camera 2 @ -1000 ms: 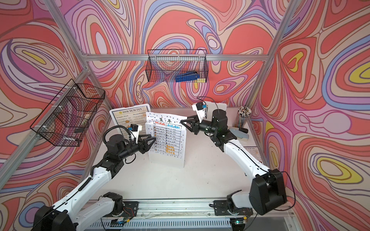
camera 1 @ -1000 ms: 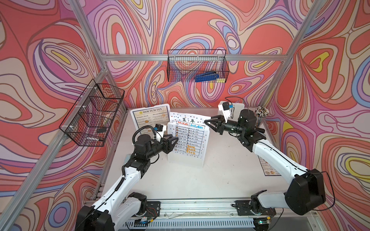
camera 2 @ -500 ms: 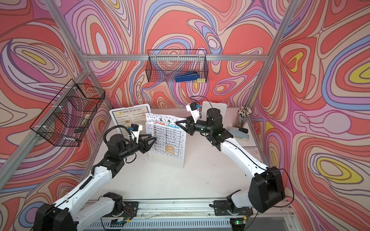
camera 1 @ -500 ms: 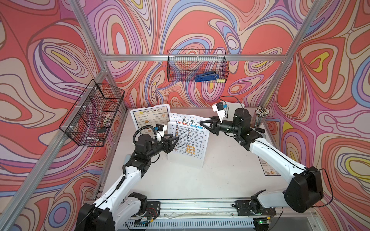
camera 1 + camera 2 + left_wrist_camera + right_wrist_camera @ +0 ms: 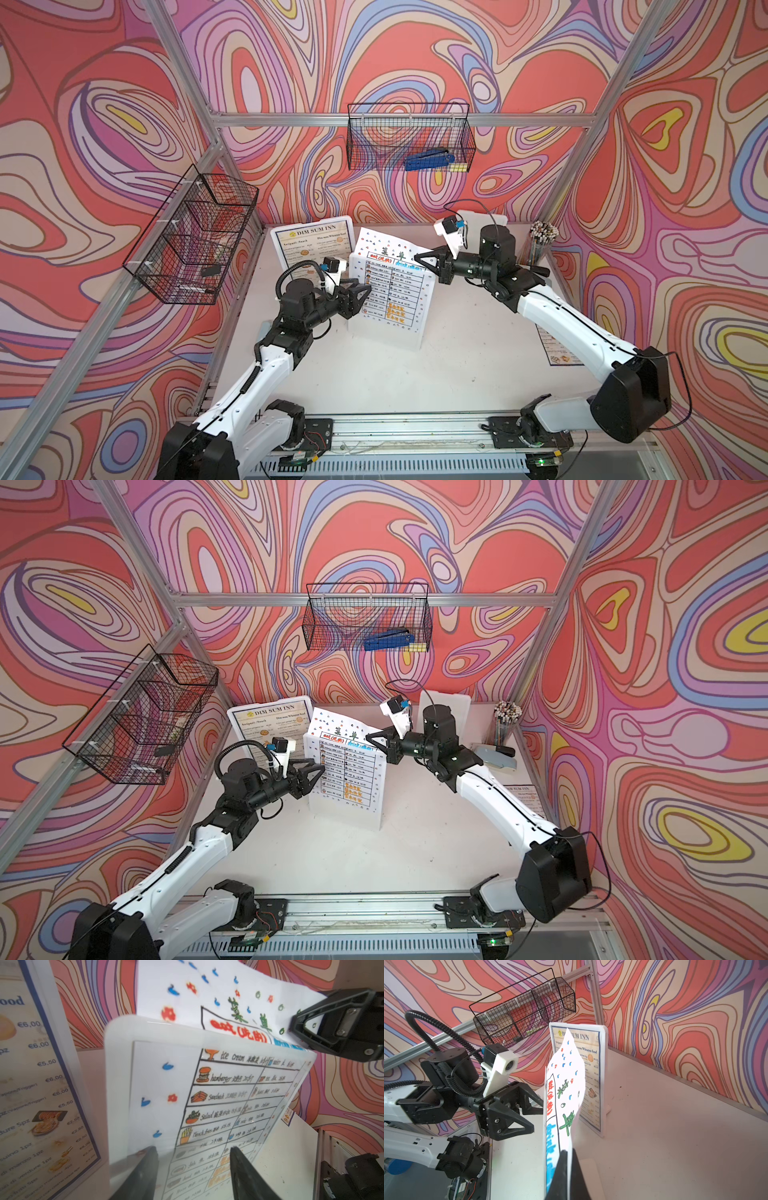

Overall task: Insert the menus into the narrow rack
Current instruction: Insert the menu into the narrow rack.

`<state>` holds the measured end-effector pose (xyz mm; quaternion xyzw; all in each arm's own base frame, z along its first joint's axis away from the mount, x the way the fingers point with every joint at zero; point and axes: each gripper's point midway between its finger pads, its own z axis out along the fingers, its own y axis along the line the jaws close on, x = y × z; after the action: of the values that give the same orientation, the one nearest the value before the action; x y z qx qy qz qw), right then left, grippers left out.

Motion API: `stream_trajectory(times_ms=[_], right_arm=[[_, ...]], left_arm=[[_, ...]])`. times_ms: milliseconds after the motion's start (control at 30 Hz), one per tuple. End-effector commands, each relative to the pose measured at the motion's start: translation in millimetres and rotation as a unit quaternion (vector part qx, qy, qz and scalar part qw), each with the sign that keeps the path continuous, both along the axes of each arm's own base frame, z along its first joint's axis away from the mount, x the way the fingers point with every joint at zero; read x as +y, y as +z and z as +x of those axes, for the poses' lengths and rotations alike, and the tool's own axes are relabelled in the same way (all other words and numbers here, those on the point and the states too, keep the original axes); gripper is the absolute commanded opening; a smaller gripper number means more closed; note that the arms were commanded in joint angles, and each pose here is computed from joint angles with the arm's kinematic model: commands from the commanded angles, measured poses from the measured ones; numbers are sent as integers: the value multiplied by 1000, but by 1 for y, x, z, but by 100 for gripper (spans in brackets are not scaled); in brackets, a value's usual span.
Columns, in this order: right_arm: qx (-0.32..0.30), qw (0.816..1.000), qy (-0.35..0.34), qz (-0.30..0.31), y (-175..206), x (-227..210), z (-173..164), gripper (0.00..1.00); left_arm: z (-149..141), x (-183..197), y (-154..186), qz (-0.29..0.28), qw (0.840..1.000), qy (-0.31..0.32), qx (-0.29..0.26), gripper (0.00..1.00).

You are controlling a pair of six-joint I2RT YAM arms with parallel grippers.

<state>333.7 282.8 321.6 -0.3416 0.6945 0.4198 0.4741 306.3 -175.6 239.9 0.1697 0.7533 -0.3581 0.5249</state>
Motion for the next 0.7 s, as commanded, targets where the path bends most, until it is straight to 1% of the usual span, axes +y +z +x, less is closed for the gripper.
stream_trajectory(times_ms=[0, 67, 233, 333, 433, 500, 567, 600, 667], right_arm=[[16, 1000, 11, -18, -17, 2, -9, 0], [10, 1000, 12, -8, -9, 3, -9, 0], [-20, 999, 19, 28, 29, 3, -15, 0], [-15, 998, 38, 38, 33, 6, -20, 1], [-4, 999, 35, 35, 26, 8, -16, 20], [2, 999, 34, 33, 23, 8, -15, 27], [6, 999, 36, 31, 21, 9, -16, 32], [8, 999, 35, 28, 19, 10, -16, 33], [10, 999, 28, 23, 17, 10, -15, 31]], left_arm=[[-1, -2, 17, -4, 1000, -10, -25, 57], [-1, -3, 17, -5, 1000, -11, -24, 57], [-2, -1, 16, -5, 1000, -8, -25, 57], [-2, -1, 17, -7, 1000, -8, -26, 57], [-1, -2, 17, -6, 1000, -8, -26, 57], [-1, -2, 16, -5, 1000, -10, -25, 57], [-1, -2, 15, -5, 1000, -10, -25, 58], [0, -2, 14, -4, 1000, -10, -24, 58], [0, -3, 13, -4, 1000, -11, -23, 58]])
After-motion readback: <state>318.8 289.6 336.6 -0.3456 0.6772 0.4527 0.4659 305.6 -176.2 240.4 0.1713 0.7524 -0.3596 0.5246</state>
